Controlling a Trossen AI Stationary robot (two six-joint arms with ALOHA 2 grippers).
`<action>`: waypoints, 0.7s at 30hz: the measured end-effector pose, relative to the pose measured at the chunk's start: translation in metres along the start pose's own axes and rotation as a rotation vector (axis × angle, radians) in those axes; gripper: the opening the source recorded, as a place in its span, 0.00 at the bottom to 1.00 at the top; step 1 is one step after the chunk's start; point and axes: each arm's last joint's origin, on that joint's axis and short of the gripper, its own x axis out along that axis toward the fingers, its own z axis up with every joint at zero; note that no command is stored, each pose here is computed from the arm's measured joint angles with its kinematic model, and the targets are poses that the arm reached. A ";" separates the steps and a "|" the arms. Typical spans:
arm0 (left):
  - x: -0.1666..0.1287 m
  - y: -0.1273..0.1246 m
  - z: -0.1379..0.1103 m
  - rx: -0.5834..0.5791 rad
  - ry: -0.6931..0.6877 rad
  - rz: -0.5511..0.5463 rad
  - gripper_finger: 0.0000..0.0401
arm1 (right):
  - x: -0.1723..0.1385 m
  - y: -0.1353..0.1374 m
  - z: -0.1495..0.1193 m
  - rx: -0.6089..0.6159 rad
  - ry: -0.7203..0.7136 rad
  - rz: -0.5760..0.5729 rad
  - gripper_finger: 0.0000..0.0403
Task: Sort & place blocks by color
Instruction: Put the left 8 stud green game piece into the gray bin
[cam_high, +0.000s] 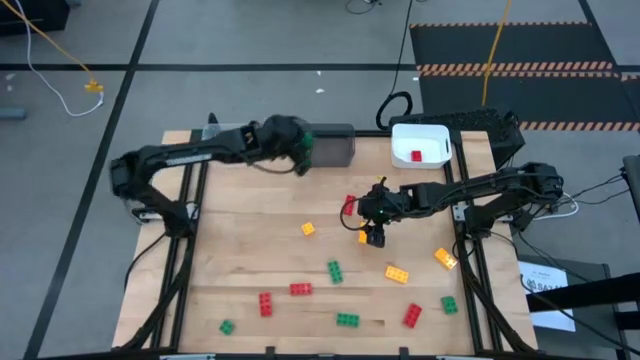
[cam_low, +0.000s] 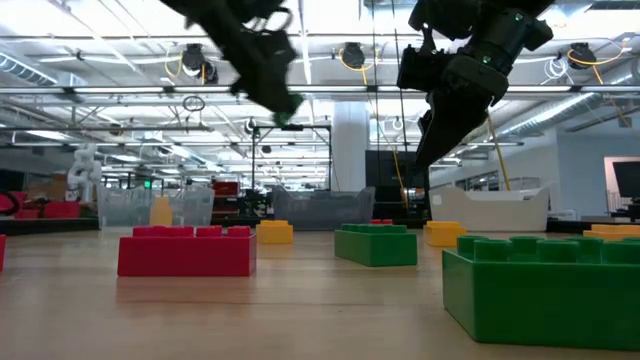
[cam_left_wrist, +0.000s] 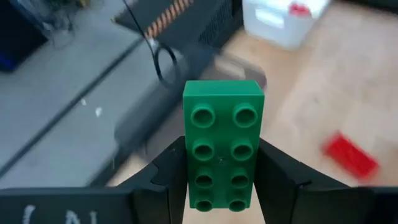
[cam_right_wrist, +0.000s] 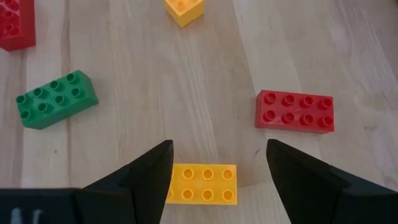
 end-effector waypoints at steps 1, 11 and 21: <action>0.008 0.000 0.005 0.009 0.001 0.006 0.35 | 0.000 0.000 0.000 0.000 0.000 0.000 0.62; 0.088 0.014 0.028 0.039 0.123 0.068 0.35 | 0.000 0.008 -0.001 0.003 0.003 0.017 0.62; 0.140 0.048 0.007 -0.132 0.326 0.155 0.35 | -0.001 0.011 0.000 -0.005 -0.021 0.031 0.62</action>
